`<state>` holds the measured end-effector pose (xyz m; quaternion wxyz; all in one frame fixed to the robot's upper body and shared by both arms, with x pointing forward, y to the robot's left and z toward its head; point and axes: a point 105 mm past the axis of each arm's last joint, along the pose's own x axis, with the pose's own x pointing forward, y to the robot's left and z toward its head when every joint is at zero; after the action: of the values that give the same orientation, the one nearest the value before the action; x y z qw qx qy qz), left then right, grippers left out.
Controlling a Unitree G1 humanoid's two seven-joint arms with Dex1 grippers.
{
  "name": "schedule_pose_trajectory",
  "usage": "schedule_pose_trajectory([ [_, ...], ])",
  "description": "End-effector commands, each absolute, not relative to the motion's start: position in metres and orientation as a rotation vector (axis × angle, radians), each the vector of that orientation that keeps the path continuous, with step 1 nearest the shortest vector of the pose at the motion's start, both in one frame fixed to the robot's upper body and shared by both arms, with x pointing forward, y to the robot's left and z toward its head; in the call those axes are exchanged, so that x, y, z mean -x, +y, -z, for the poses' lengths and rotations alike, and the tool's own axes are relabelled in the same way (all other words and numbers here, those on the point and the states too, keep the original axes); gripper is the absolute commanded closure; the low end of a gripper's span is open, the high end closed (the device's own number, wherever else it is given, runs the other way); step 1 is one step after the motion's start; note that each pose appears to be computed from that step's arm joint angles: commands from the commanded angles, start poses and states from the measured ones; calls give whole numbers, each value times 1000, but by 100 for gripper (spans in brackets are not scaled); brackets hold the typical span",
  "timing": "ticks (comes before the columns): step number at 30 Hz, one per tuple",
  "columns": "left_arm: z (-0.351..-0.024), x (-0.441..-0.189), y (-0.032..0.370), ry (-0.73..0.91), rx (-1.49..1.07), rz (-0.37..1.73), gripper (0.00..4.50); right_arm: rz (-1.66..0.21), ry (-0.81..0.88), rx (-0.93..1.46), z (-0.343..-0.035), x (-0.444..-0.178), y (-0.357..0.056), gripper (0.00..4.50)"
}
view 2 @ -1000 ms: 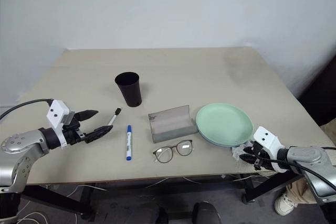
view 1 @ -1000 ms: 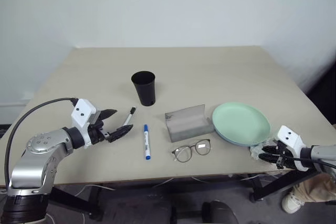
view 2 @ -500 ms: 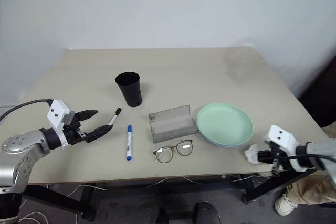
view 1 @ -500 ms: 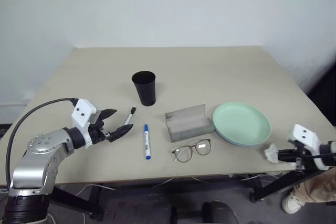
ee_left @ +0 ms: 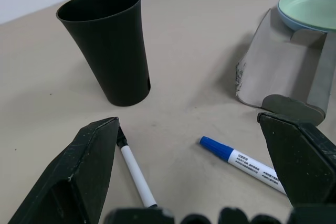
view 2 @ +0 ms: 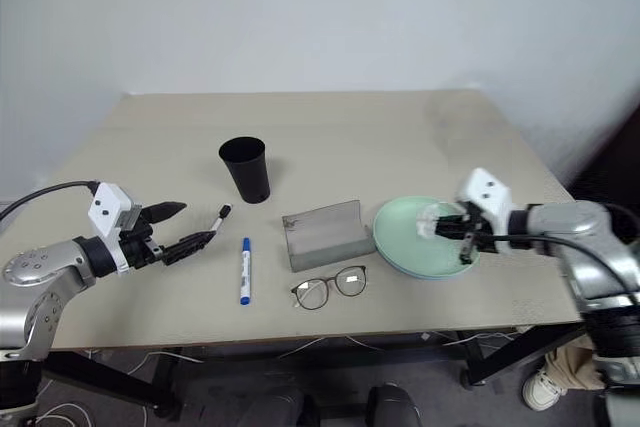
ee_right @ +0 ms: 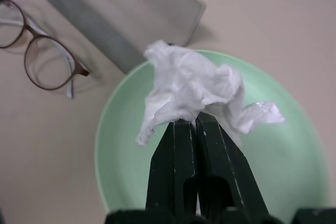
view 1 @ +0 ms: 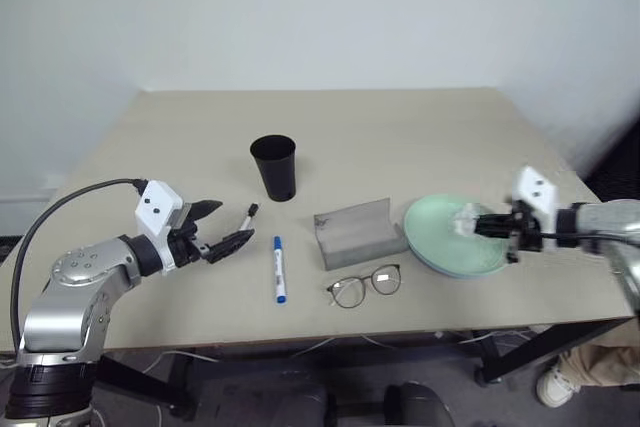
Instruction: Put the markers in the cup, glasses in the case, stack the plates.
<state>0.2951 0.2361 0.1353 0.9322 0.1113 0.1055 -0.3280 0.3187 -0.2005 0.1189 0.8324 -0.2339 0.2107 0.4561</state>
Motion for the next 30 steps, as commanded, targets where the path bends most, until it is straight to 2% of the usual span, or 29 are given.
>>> schedule_pose_trajectory([
  [1, -150, -298, 233, 169, -268, 681, 0, -917, 423, 541, -121, -332, -202, 446],
  [2, -151, -297, 232, 169, -269, 682, 0, -903, 422, 555, -117, -337, -202, 408],
  [4, -151, -296, 229, 169, -269, 692, 0, -876, 421, 577, -112, -344, -203, 361],
  [9, -150, -295, 223, 170, -265, 704, 0, -835, 404, 604, -112, -356, -209, 182],
  [14, -151, -295, 212, 175, -277, 751, 0, -952, 387, 572, -122, -341, -207, 12],
  [18, -142, -292, 193, 241, -306, 851, 0, -1215, 304, 403, -154, -302, -182, 12],
  [20, -137, -290, 182, 281, -323, 916, 0, -1287, 278, 350, -167, -291, -173, 12],
  [30, -125, -296, 117, 383, -396, 1234, 0, -1314, 246, 398, -181, -293, -164, 12],
])
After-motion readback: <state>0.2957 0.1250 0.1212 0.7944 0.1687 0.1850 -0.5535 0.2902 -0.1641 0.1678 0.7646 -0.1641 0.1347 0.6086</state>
